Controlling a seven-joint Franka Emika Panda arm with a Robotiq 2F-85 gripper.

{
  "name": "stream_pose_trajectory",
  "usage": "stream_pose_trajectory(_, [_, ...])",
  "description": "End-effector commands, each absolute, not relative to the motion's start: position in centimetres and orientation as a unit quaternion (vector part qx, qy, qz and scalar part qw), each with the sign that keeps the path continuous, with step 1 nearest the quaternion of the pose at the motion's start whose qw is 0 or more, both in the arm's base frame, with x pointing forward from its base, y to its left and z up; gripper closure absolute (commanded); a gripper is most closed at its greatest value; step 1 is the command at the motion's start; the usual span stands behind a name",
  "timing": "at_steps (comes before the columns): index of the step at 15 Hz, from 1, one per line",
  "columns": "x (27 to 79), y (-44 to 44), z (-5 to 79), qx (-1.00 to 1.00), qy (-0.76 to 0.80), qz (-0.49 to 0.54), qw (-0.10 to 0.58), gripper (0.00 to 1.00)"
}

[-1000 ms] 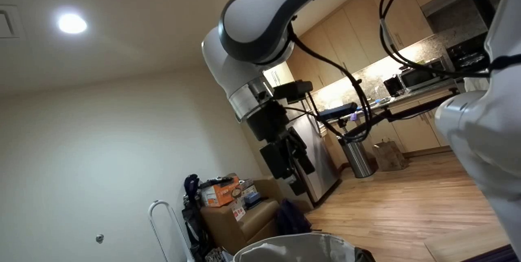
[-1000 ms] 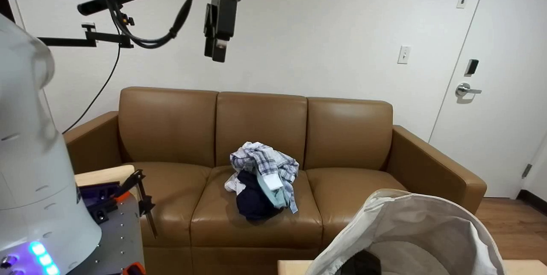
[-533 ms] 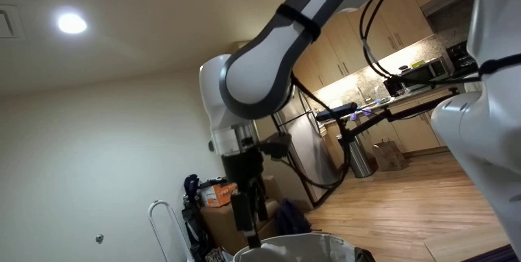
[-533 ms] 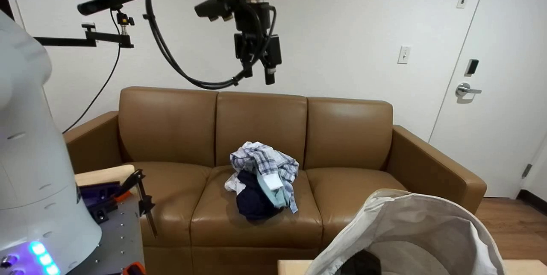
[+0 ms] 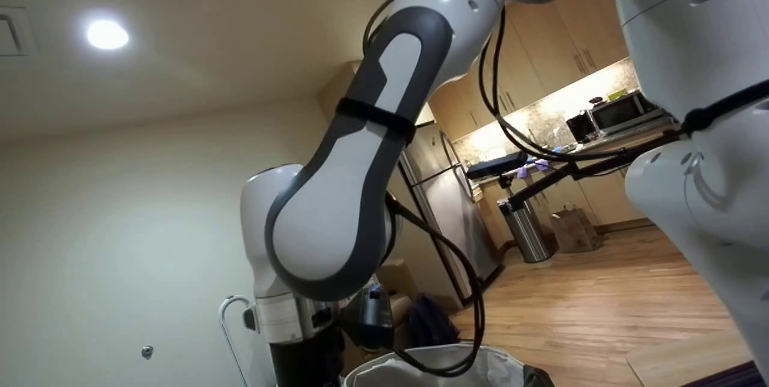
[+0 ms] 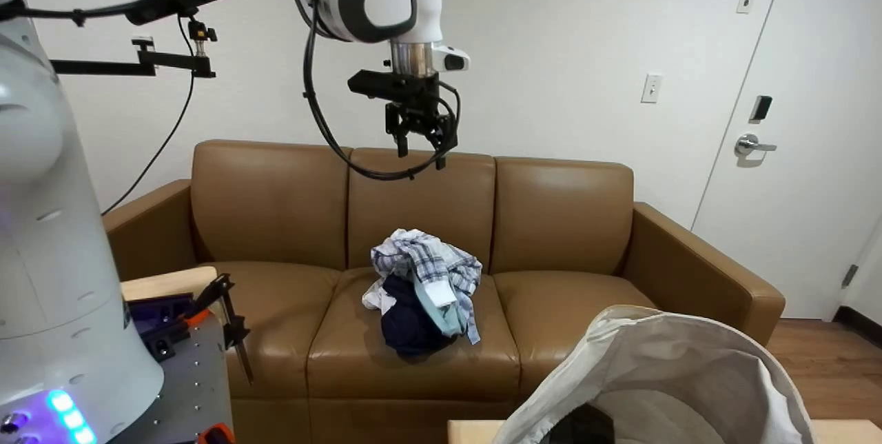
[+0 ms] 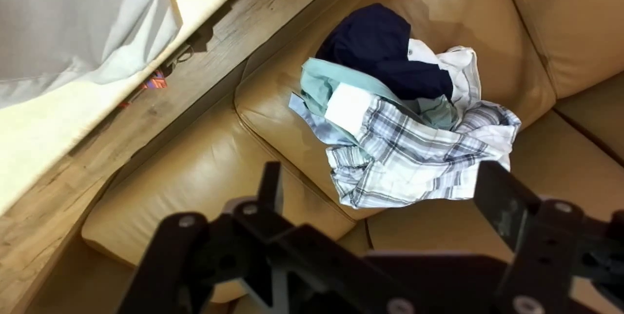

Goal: Put the black cloth in the laundry bag

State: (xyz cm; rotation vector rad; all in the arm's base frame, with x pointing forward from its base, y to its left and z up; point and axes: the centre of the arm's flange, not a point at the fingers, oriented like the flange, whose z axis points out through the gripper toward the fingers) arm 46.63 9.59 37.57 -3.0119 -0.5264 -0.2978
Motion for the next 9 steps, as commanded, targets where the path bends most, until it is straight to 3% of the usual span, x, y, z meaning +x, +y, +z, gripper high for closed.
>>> stream_pose_trajectory(1, [46.7, 9.5, 37.7, -0.979, -0.172, -0.098, 0.035, 0.0])
stream_pose_trajectory(3, [48.2, 9.2, 37.4, -0.973, -0.205, -0.1, 0.039, 0.0])
stream_pose_trajectory(9, [60.0, 11.3, 34.2, -0.923, -0.373, -0.08, 0.056, 0.0])
